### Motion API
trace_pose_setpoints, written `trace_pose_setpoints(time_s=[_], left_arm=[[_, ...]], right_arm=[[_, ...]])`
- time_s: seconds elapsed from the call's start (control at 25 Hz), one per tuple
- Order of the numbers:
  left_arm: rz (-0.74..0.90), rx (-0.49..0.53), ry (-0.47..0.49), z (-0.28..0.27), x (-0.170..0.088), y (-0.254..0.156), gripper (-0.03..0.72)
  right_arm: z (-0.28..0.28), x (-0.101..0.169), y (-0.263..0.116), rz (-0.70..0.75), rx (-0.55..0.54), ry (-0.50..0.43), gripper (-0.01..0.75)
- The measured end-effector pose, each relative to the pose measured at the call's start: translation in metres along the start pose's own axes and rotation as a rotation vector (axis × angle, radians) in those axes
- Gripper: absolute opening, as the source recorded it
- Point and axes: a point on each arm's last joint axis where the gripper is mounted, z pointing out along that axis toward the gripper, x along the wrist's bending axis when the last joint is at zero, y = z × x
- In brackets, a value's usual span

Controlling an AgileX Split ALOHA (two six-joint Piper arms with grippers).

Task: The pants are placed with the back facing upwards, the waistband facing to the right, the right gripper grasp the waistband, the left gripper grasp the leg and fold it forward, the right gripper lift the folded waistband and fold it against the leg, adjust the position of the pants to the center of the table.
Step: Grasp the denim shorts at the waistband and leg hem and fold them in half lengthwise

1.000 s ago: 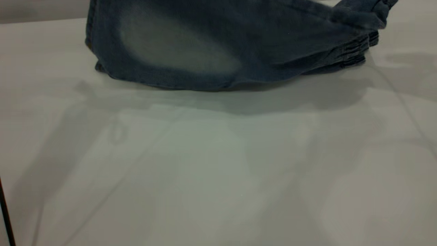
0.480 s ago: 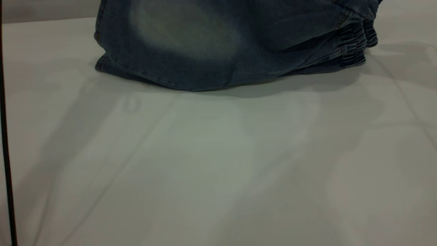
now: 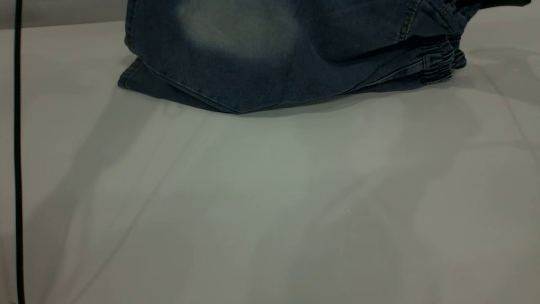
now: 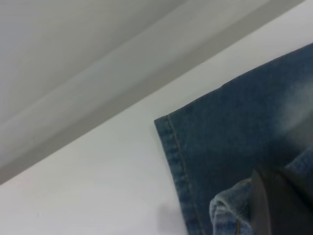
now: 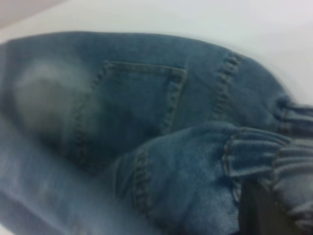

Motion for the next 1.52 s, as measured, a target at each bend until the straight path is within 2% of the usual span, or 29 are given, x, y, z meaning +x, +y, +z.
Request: trace_pose_setpoints(time_s=[0.48,0.64,0.76,1.0,1.16,1.36,1.52], left_arm=[[-0.05,0.043,0.025,0.017,0.025,-0.015,0.01],[-0.054,0.038,0.03,0.017,0.027,-0.016,0.01],[-0.055,0.027,0.034,0.017,0.028,-0.015,0.01],[-0.049,0.016,0.039,0.017,0.029,-0.014,0.01],[-0.044,0.004,0.041,0.017,0.029,-0.013,0.01],[-0.043,-0.052,0.056,0.016,0.031,-0.008,0.01],[-0.041,-0.028,0.048,0.028,0.028,-0.014,0.01]], right_arm=[[-0.002,0.002,0.01,-0.032,-0.04,-0.01,0.039],[-0.002,0.0,0.012,-0.027,-0.054,-0.026,0.064],[-0.002,0.0,0.012,-0.023,-0.057,-0.025,0.126],[-0.003,0.001,0.015,-0.026,-0.069,-0.031,0.365],[-0.004,0.002,0.018,-0.016,-0.081,-0.026,0.475],[-0.005,0.003,0.018,-0.017,-0.073,-0.023,0.503],[-0.005,0.004,0.017,-0.017,-0.062,-0.007,0.505]])
